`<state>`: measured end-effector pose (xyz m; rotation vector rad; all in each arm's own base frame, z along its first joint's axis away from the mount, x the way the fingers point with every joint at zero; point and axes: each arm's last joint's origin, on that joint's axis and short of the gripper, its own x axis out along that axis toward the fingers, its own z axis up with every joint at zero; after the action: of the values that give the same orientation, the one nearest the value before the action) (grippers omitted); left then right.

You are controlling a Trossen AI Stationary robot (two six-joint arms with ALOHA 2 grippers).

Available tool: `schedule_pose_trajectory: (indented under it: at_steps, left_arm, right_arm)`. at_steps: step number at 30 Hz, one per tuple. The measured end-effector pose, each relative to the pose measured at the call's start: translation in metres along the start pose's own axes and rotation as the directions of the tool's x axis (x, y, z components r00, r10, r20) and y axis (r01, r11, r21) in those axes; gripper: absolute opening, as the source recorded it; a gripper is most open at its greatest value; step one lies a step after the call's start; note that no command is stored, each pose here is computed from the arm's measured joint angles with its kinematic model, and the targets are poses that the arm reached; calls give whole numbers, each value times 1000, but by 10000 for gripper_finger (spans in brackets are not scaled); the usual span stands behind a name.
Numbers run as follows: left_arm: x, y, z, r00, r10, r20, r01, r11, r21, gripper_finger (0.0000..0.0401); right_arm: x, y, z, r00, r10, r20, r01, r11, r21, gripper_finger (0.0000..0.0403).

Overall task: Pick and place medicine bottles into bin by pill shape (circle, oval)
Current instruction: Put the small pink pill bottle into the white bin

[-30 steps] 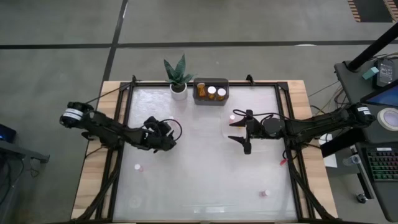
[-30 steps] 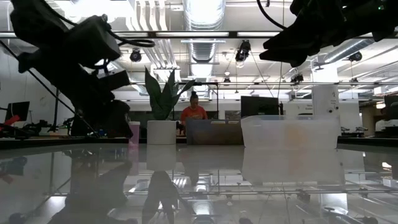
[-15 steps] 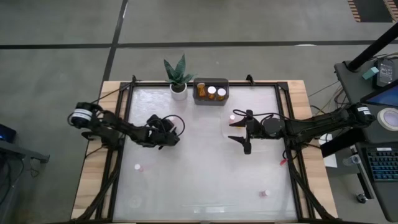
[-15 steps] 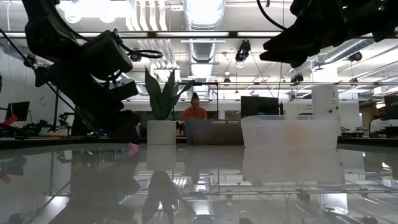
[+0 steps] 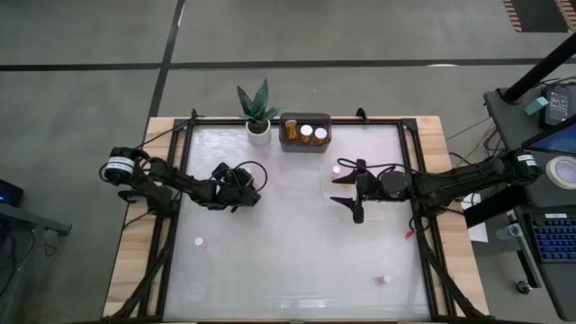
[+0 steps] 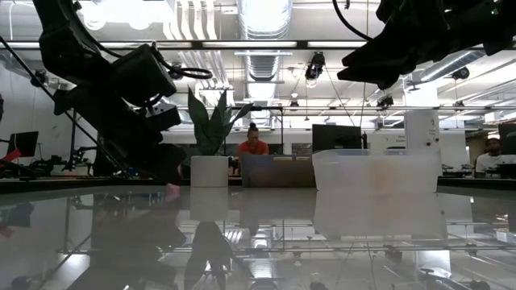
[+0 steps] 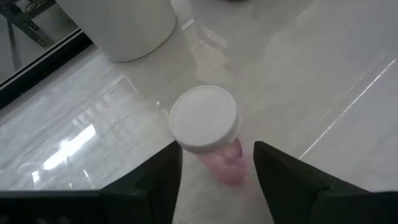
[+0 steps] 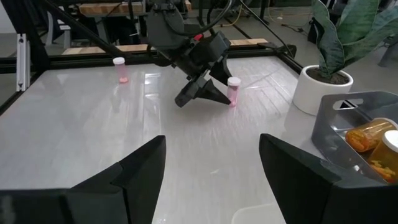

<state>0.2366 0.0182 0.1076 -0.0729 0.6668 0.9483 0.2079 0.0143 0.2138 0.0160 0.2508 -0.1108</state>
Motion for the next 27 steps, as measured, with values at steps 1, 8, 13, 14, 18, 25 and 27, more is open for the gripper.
schedule_pose_trajectory:
  at_steps: [1,8,13,14,18,25,27]
  left_arm:
    - [0,0,0,1000,0,0,0,1000,0,173]
    - [0,0,0,1000,2,2,-2,1000,-1,104]
    - [0,0,0,1000,4,4,-4,1000,-2,70]
    - [0,0,0,1000,4,4,-4,1000,-2,67]
    - [0,0,0,1000,3,4,-3,1000,-2,66]
    - [-6,-8,8,999,-43,23,43,999,28,66]
    - [-9,-13,13,997,-63,36,61,997,51,66]
  right_arm:
    - [0,0,0,1000,0,0,0,1000,0,249]
    - [0,0,0,1000,0,-1,0,1000,5,249]
    - [0,0,-2,1000,0,-7,1,1000,20,249]
    - [0,0,-3,1000,-1,-8,1,1000,23,249]
    - [0,0,-4,1000,-1,-11,1,999,37,249]
    - [-1,-1,-10,1000,-2,-28,4,998,62,249]
    - [-1,-1,-12,1000,-2,-29,5,997,75,249]
